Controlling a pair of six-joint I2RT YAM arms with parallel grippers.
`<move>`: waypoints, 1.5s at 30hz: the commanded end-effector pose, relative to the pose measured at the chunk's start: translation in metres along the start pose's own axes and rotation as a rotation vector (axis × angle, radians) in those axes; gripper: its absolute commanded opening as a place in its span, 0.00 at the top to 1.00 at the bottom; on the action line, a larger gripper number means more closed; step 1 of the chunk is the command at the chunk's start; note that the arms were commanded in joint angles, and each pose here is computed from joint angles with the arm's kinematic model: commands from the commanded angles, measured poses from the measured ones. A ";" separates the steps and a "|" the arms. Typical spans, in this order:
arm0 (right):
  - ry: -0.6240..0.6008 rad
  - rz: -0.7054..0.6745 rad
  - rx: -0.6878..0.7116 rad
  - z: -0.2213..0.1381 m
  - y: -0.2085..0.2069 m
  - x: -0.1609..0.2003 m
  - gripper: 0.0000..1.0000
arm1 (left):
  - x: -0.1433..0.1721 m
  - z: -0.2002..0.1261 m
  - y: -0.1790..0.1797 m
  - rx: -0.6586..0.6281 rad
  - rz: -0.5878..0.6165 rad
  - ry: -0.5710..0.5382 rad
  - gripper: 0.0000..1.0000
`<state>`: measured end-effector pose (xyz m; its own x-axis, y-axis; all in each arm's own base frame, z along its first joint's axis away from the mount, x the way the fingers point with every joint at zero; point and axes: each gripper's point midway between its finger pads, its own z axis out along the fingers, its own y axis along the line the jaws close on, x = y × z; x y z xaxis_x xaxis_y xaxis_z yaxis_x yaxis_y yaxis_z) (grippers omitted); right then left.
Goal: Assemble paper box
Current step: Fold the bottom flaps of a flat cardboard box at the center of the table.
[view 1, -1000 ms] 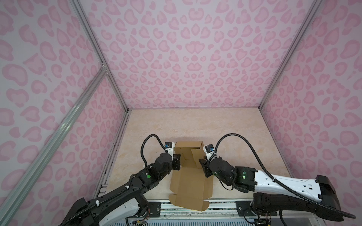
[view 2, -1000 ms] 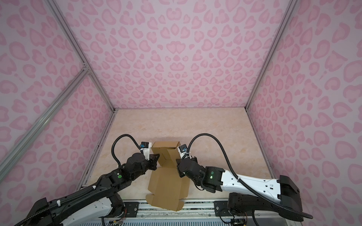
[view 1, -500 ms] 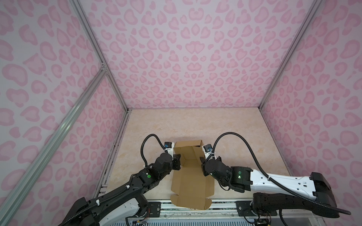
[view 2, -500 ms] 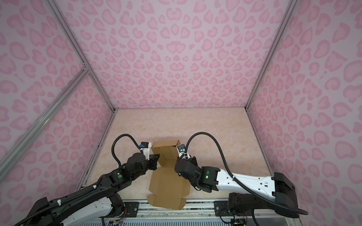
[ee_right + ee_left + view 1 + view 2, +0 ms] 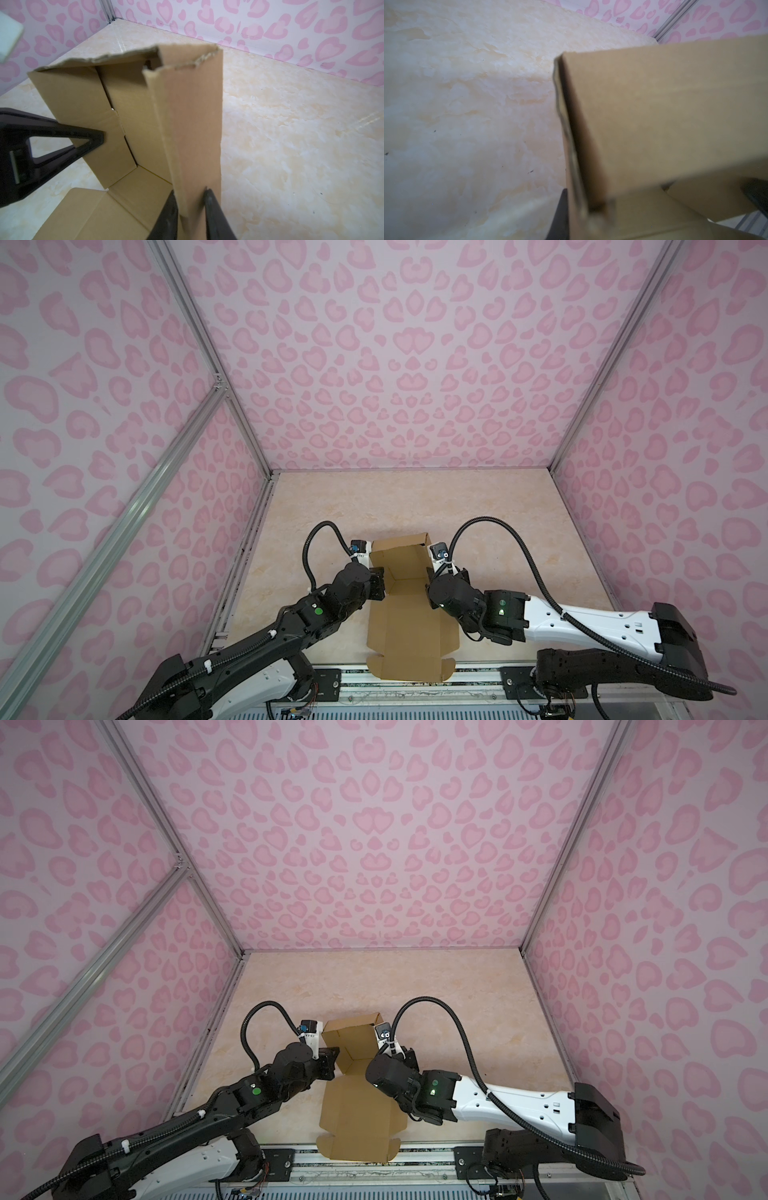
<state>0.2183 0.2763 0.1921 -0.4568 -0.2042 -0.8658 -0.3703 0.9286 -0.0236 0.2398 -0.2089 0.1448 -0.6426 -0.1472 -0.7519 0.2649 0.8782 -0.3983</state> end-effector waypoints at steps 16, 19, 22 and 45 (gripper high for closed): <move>0.024 -0.033 0.063 0.007 0.000 -0.005 1.00 | -0.008 -0.001 -0.002 -0.038 -0.032 0.014 0.98; 0.025 -0.026 0.067 0.009 0.002 -0.005 1.00 | -0.010 -0.001 -0.003 -0.047 -0.043 0.014 0.98; 0.021 -0.017 0.062 0.010 0.004 -0.007 1.00 | -0.011 -0.001 -0.004 -0.050 -0.051 0.017 0.98; 0.154 0.043 0.134 0.023 -0.052 0.007 1.00 | -0.026 -0.013 -0.004 -0.171 -0.123 0.030 0.98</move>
<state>0.2563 0.2470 0.1883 -0.5532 -0.1434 -0.8206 -0.2467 0.9691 -0.0030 0.2431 -0.2111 0.1687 -0.6963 -0.2085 -0.6868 0.1168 0.9112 -0.3951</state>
